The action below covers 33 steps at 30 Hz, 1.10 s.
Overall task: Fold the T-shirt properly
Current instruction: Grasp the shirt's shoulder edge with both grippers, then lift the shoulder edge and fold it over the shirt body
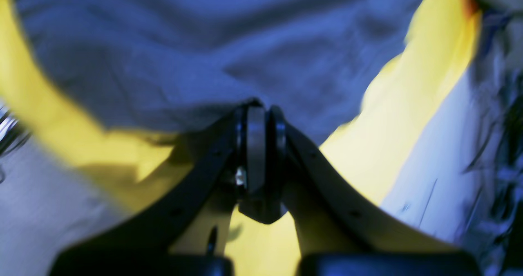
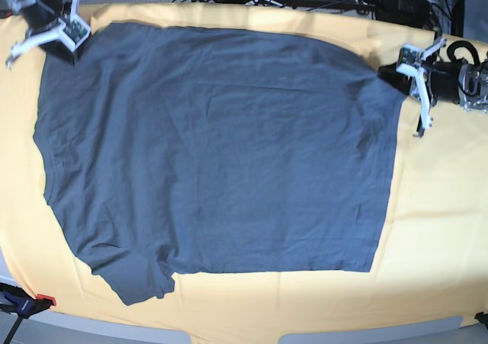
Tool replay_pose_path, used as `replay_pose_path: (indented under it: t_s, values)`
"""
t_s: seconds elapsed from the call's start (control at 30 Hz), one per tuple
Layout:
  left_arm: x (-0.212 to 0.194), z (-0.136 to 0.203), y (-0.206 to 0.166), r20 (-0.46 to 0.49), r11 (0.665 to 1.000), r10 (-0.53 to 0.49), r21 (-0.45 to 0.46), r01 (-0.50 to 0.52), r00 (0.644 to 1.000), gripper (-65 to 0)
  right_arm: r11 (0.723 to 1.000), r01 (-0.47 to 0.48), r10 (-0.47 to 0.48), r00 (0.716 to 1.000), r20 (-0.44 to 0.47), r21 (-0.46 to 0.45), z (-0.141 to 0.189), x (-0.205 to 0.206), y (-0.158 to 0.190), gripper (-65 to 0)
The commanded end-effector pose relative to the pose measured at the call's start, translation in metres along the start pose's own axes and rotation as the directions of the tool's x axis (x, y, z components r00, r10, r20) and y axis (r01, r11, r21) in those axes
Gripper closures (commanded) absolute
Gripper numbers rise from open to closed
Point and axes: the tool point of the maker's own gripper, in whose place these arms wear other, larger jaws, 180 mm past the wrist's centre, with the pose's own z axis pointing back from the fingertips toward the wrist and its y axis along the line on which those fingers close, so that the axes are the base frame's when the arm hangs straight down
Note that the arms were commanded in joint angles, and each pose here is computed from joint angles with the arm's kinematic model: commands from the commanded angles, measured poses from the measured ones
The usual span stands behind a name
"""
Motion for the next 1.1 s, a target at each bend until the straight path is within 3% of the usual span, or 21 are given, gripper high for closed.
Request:
replay_pose_path:
  t_s: [0.0,0.17,0.27,0.4,0.6,0.77,0.87,1.07]
  values:
    - [0.0,0.007,0.011,-0.01,1.0,-0.011,0.027,0.011,1.0,0.0,0.999,-0.016,0.018,0.998,0.055,-0.037,-0.001,0.014,-0.014,0.0]
    - [-0.004,-0.004,0.027,-0.049,0.997,-0.021,0.075,0.025,0.999,0.0,0.997,0.034,-0.026,0.993,0.117,-0.064,-0.024,0.014,-0.04,0.0]
    - [-0.013,-0.012,0.042,-0.102,0.988,-0.008,0.15,0.024,0.995,0.0,0.997,0.072,-0.066,0.989,0.136,-0.04,-0.041,0.008,-0.05,0.0]
    - [-0.023,-0.021,0.065,-0.09,0.962,0.043,0.273,-0.017,0.995,0.0,0.985,0.168,-0.162,0.974,0.157,-0.029,-0.062,-0.001,-0.072,0.0]
    - [-0.041,-0.029,0.091,-0.089,0.924,0.1,0.378,-0.059,0.991,0.0,0.965,0.262,-0.261,0.951,0.168,0.02,-0.088,-0.012,-0.086,0.0]
    - [-0.048,-0.024,0.121,-0.105,0.882,0.093,0.47,-0.033,0.99,0.0,0.962,0.265,-0.271,0.947,0.171,0.062,-0.11,-0.005,-0.079,0.0]
    - [-0.05,-0.018,0.134,-0.107,0.868,0.09,0.497,-0.025,0.99,0.0,0.973,0.218,-0.228,0.961,0.16,0.073,-0.124,0.0,-0.073,0.0]
    - [-0.056,-0.007,0.148,-0.123,0.85,0.089,0.527,-0.011,0.988,0.0,0.982,0.183,-0.174,0.972,0.159,-0.045,-0.137,0.011,-0.099,0.0]
